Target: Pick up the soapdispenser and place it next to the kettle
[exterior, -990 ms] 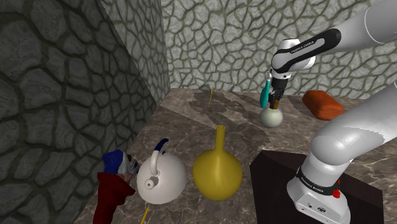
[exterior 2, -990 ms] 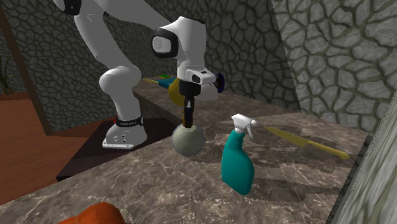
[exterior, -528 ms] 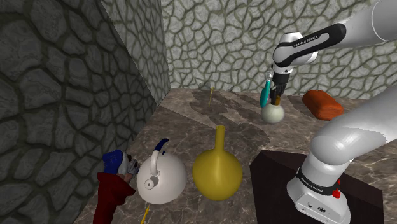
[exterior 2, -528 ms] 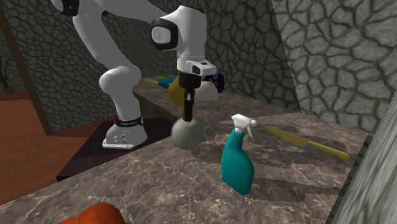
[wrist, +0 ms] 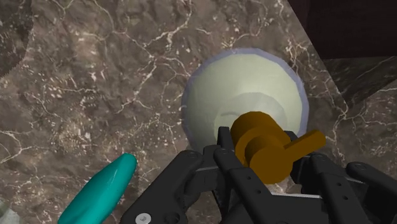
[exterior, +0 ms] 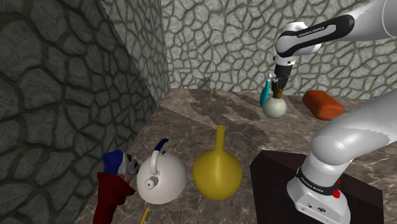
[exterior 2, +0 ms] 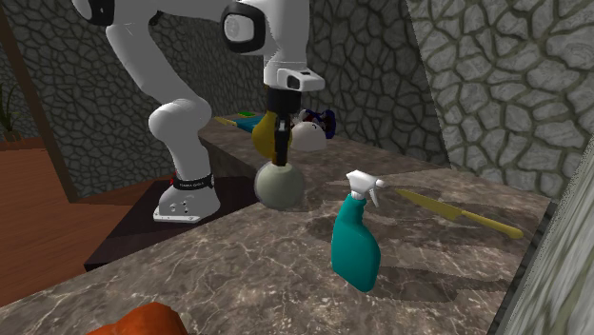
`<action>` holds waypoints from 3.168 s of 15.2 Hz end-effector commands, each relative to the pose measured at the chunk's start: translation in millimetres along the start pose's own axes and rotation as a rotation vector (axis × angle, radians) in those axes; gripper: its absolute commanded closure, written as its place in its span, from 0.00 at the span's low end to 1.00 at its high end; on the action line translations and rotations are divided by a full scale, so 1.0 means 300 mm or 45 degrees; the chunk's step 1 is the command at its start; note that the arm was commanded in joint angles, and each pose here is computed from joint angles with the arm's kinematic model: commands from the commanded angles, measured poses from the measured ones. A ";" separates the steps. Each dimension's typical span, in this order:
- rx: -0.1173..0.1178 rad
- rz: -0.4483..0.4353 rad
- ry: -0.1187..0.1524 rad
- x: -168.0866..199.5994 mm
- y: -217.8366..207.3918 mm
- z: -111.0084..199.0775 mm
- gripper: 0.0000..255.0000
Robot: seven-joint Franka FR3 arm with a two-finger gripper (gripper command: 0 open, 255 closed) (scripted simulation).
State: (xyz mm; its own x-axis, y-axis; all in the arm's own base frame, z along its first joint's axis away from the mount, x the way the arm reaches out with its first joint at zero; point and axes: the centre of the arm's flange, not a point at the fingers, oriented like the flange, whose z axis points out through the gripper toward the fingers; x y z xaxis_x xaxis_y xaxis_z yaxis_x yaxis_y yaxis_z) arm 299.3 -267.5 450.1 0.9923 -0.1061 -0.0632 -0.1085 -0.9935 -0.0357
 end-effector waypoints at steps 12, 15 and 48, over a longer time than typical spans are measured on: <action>0.000 0.000 0.000 -0.016 -0.010 -0.230 1.00; 0.000 0.000 0.000 -0.019 -0.011 -0.283 1.00; 0.000 0.000 0.000 0.152 -0.608 -0.601 1.00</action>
State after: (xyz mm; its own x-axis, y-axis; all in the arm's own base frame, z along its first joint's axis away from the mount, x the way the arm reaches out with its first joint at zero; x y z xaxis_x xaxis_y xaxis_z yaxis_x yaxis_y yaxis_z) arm 368.5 -112.9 632.9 0.9925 -0.1045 -0.0637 -0.1069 -0.9936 -0.0353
